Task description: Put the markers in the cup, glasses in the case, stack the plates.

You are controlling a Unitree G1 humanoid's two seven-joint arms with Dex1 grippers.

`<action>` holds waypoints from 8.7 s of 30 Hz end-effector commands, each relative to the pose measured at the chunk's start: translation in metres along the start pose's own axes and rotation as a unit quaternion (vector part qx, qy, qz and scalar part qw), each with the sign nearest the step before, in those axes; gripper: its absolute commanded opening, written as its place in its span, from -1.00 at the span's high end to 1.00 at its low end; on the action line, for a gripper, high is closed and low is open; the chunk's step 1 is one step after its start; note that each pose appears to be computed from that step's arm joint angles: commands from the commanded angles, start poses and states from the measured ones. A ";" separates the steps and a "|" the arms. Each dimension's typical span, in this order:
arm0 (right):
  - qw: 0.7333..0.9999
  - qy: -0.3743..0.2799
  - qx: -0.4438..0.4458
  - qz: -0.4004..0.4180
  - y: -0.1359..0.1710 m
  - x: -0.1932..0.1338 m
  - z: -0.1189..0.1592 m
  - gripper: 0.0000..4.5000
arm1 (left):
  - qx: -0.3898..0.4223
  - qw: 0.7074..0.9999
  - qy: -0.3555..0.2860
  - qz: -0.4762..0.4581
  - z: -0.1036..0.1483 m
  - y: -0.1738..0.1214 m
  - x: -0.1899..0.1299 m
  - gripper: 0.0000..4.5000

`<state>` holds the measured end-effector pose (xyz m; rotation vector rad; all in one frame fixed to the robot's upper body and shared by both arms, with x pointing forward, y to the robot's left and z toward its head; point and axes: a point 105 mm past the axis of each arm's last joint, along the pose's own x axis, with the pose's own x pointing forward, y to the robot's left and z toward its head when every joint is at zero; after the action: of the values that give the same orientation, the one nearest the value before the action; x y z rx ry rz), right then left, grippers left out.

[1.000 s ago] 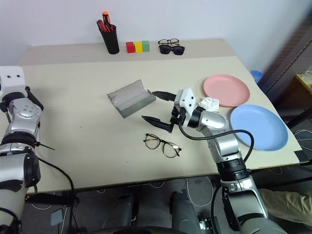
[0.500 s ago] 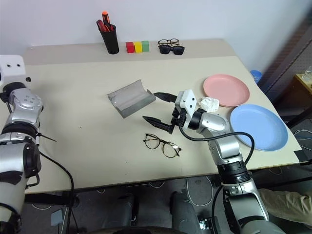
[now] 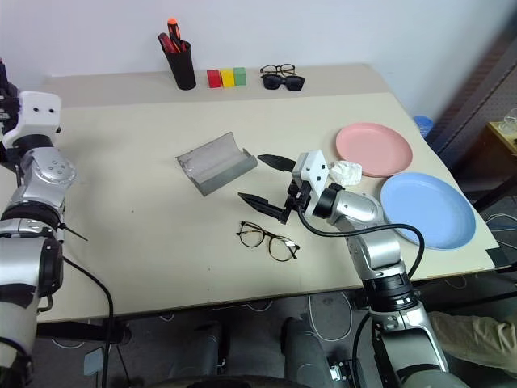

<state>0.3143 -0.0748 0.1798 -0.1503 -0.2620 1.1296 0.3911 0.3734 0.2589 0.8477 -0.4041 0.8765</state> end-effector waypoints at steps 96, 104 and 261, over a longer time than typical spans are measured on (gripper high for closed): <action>0.993 -0.006 -0.019 -0.116 -0.011 -0.038 0.012 -1.00 | -0.356 0.927 0.035 -0.110 0.003 0.013 -0.011 -0.02; 0.995 -0.002 -0.014 -0.101 -0.015 -0.035 0.008 -1.00 | -0.399 0.871 0.088 -0.274 0.021 0.015 -0.052 -0.02; 0.996 -0.040 -0.032 -0.072 -0.028 -0.023 0.023 -1.00 | -0.307 0.857 0.124 -0.395 -0.015 0.047 -0.052 -0.71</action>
<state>0.3248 -0.1067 0.1944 -0.1283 -0.3192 0.9887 0.3274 0.3774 0.2223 0.2044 -0.0438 0.0845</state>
